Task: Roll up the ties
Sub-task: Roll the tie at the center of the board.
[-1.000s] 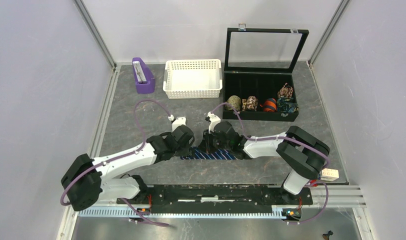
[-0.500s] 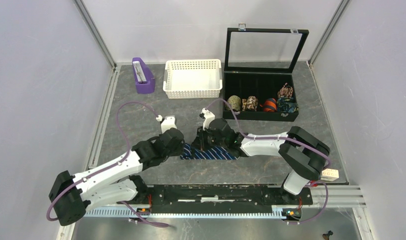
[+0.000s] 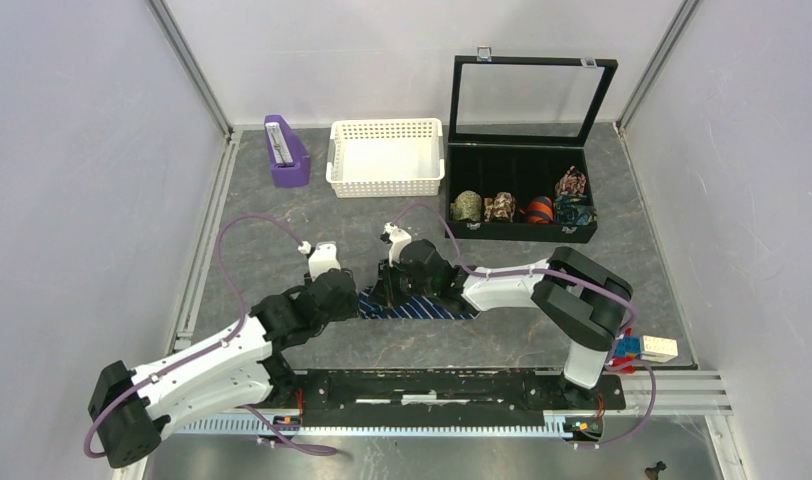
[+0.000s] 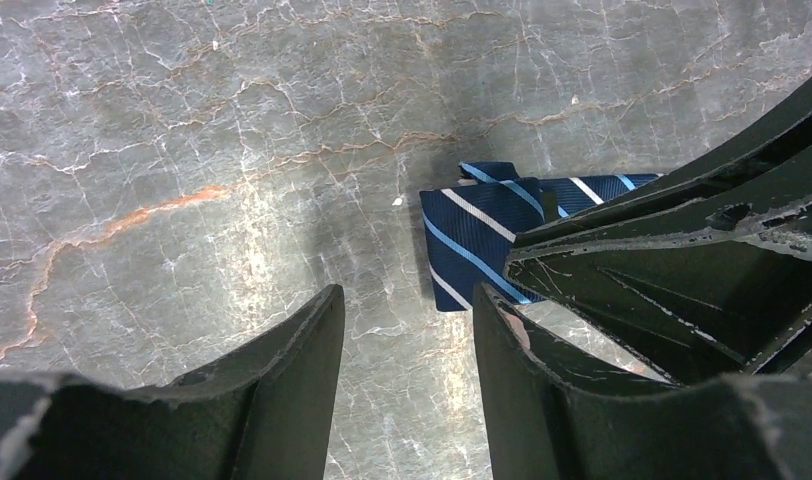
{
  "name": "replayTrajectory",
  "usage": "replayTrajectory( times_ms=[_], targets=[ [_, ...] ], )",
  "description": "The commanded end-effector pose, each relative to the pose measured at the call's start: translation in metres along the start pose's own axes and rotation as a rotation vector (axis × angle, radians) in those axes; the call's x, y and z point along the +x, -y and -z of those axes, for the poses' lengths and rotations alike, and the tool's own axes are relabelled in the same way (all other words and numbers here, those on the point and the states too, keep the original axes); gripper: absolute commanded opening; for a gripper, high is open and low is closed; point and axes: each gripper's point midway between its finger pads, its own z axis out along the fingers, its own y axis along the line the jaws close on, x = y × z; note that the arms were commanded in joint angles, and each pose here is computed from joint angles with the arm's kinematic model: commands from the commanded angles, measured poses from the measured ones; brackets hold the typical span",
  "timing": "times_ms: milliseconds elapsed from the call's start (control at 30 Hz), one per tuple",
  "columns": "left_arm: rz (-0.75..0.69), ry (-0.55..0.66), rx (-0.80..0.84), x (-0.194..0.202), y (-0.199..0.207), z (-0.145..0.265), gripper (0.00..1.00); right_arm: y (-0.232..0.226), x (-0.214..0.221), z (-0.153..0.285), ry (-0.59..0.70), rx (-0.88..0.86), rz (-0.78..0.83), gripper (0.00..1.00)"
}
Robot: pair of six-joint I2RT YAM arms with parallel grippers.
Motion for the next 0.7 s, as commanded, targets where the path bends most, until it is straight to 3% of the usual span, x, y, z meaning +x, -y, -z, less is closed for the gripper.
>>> replayTrajectory(
  times_ms=[0,367,667],
  targets=[
    [0.045,0.042,-0.013,-0.006,-0.003,0.000,0.58,-0.005,-0.011,0.000,0.035,-0.008,0.021,0.16],
    [0.045,0.044,0.016,-0.004,0.002,-0.002,0.58,0.013,0.002,0.005,0.022,0.040,0.031,0.16],
    [0.057,0.050,0.156,-0.001,0.026,-0.007,0.61,0.019,0.007,0.010,0.021,0.049,0.028,0.16]
  ],
)
